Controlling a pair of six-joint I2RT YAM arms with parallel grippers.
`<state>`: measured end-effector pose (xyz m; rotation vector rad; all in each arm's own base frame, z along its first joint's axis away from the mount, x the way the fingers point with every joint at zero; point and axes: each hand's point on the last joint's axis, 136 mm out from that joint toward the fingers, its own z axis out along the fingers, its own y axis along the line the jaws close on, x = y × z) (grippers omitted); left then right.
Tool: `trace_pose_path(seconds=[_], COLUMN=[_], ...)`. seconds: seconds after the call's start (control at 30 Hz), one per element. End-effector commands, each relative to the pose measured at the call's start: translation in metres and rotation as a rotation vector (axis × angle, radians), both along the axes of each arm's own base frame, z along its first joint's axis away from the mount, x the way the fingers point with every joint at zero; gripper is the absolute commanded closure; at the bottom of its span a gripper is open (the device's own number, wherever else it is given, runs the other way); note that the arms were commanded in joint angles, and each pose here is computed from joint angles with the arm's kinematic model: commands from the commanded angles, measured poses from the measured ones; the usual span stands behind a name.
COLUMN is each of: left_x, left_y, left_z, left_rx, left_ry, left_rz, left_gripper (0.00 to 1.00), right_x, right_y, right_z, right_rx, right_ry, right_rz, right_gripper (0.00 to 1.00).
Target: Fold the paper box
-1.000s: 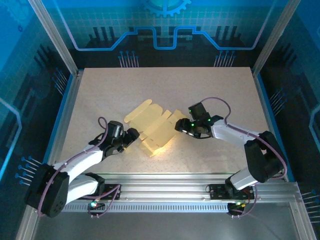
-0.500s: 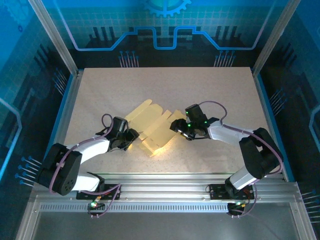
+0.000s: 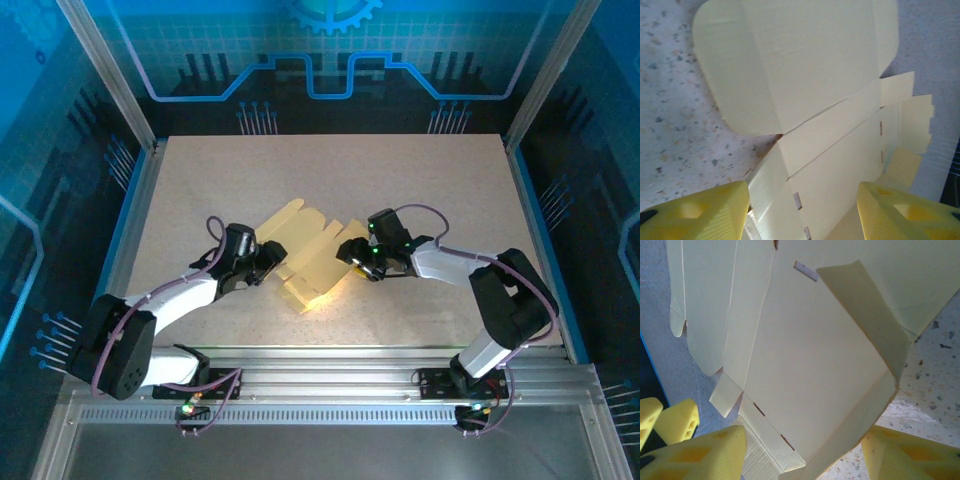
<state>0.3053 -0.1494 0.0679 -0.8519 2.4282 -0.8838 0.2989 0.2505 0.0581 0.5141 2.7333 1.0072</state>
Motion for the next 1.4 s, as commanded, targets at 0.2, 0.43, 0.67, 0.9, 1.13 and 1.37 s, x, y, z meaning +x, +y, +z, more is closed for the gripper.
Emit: trace_pose_path(seconds=[0.2,0.43,0.67,0.9,1.13,1.37], left_x=[0.006,0.010,0.004,-0.014,-0.013,-0.002], left_y=[-0.011,-0.016,-0.013,0.017,0.011,-0.007], left_z=[-0.009,-0.022,-0.034,-0.015,-0.026,-0.032], left_rx=[-0.069,-0.093,-0.092,0.029,-0.026,-0.108], left_ry=[0.022,0.056,0.098,0.049,0.087,0.094], left_rz=[0.010,0.016,0.039,0.085,0.096,0.067], left_gripper=[0.43,0.47,0.49,0.46,0.48,0.58], right_x=[-0.003,-0.004,-0.005,-0.004,-0.004,-0.006], right_y=[0.007,0.005,0.004,0.005,0.006,0.003], right_z=[0.002,0.003,0.003,-0.001,-0.002,0.000], right_rx=[0.027,0.029,0.031,0.033,0.041,0.043], right_ry=[0.006,0.006,0.008,0.015,0.022,0.015], right_rz=[0.018,0.013,0.010,0.011,0.013,0.006], right_gripper=[0.37,0.37,0.38,0.38,0.38,0.38])
